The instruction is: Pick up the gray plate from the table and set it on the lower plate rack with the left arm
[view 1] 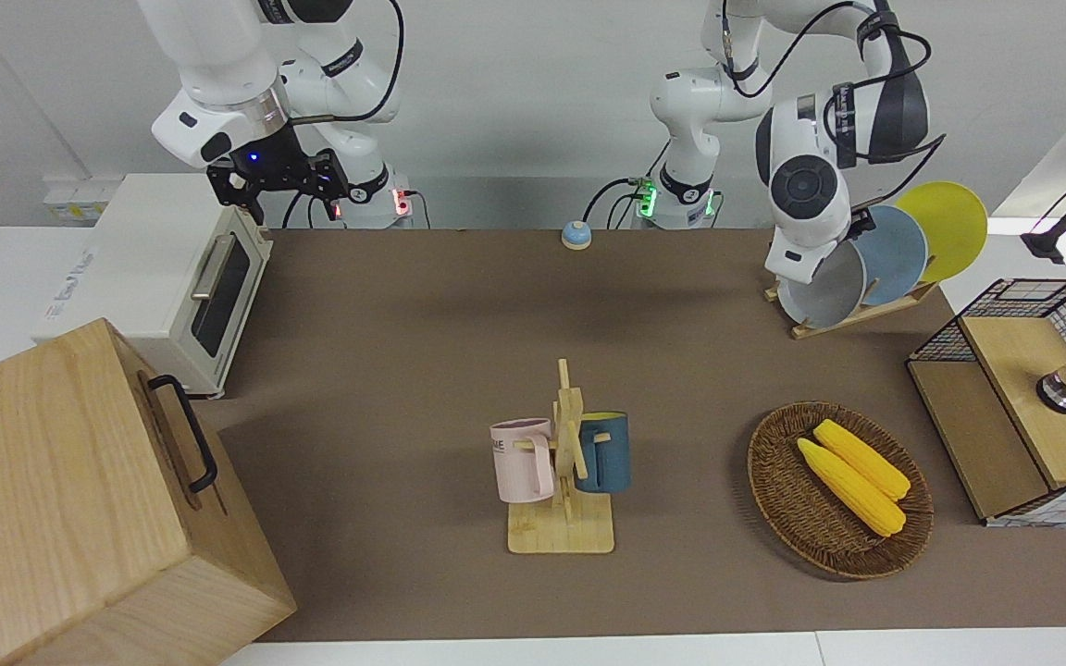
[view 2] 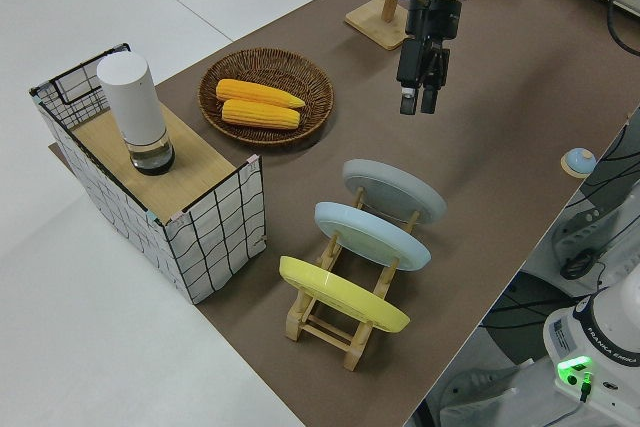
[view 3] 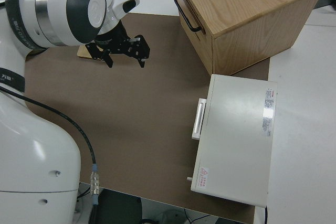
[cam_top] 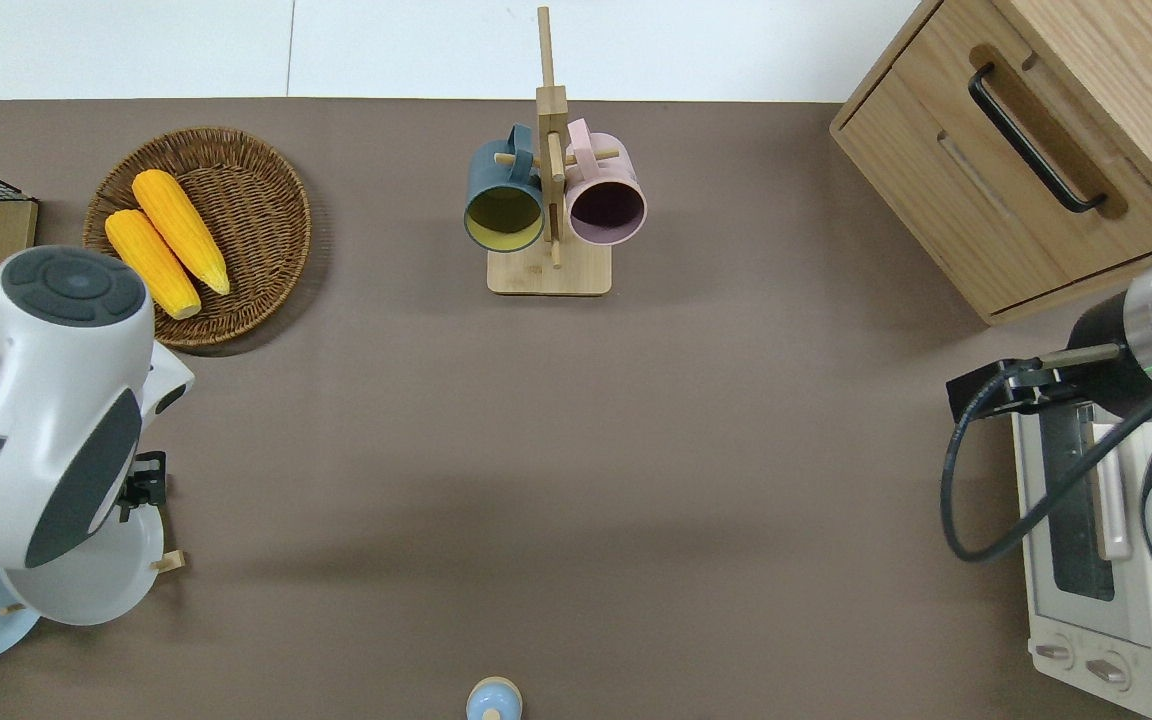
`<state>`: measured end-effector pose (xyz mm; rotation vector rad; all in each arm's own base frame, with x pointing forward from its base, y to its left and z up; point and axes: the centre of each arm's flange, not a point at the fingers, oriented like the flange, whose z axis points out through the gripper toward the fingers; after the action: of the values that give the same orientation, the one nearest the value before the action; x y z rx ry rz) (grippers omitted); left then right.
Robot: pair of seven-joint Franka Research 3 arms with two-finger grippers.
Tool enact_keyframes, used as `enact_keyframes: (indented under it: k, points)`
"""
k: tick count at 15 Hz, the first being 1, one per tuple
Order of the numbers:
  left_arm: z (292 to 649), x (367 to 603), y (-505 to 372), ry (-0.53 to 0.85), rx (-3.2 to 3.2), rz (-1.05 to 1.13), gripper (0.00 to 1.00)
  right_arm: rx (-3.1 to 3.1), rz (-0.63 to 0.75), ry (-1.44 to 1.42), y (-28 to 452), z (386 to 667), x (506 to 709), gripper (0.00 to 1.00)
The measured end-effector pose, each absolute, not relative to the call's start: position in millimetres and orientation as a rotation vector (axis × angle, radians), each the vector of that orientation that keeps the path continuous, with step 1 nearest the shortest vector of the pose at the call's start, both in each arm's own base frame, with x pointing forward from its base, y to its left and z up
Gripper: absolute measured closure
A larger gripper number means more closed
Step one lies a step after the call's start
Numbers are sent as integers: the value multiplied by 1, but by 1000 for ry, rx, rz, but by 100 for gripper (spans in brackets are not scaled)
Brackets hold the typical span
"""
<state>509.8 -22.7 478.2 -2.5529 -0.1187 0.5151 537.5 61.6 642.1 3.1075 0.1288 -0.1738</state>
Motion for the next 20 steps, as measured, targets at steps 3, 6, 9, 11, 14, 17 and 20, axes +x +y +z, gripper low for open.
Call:
enact_keyframes:
  k: [3,6,9,11,14,17,20]
  points:
    - [499,513,-28,-179,-2736,524,0,3108,-174,129,62,642,537,1]
    - [515,519,-27,-176,-2897,535,0,3108,-174,129,62,642,537,1]
    - [531,524,-19,-83,-3033,528,0,3108,-174,129,62,642,537,1]
    - [544,528,-9,-36,-3101,496,0,3108,-174,129,62,642,537,1]
    - [567,538,-6,-4,-3140,357,0,3108,-174,129,62,642,537,1]
    - [585,550,-12,20,-3156,197,0,3108,-174,129,62,642,537,1]
    - [598,557,-14,76,-3162,84,0,3108,-174,129,62,642,537,1]
